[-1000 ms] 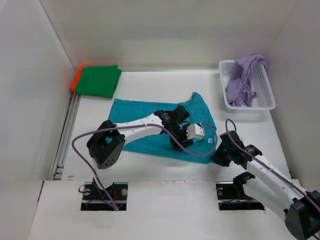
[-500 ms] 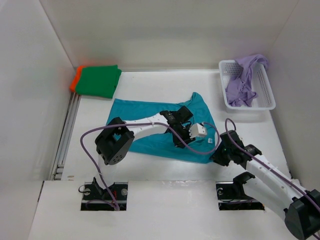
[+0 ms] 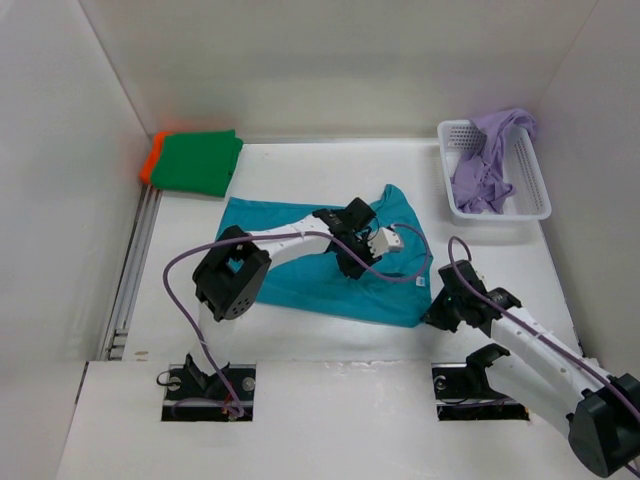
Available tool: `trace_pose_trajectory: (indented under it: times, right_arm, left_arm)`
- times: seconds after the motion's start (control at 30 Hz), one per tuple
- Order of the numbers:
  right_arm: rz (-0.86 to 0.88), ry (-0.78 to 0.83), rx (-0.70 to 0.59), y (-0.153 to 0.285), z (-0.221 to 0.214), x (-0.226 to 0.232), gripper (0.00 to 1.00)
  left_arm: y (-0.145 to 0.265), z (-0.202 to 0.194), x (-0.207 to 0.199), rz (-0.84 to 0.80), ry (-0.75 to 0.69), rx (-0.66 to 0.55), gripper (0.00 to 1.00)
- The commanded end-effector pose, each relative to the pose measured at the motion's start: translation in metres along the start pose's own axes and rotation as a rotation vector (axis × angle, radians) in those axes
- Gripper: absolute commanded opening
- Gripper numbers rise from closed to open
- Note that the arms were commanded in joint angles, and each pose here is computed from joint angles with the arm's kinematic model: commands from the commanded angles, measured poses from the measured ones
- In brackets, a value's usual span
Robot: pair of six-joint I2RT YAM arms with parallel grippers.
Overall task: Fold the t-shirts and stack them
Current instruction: Fold the flattened tshirt in 1/3 of the way
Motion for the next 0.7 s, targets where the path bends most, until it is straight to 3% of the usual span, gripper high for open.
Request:
trace_pose_trajectory:
  times: [0.0,0.37,0.67]
  right_arm:
    - [0.018,-0.009,-0.035,0.0,0.004,0.005,0.12]
    - [0.008,-0.001,-0.03,-0.002,0.005,0.006,0.13]
    - [0.008,0.004,-0.029,-0.001,0.004,0.006,0.18]
  left_arm:
    - [0.001,0.01,0.008,0.047,0.024,-0.023,0.11]
    - [0.015,0.003,0.036,0.161,0.096,-0.03,0.32]
    - [0.034,0.003,0.047,0.232,0.091,-0.037,0.4]
Point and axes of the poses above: each gripper's point midway between its finger pads, its own y axis back along the fingers, its own x axis along the line the jaws close on, z = x × y, the point moved 9 cm from there along y, back along the fingers, and after that the axes turned 2 degrees about -y, right-handed, at the moved point
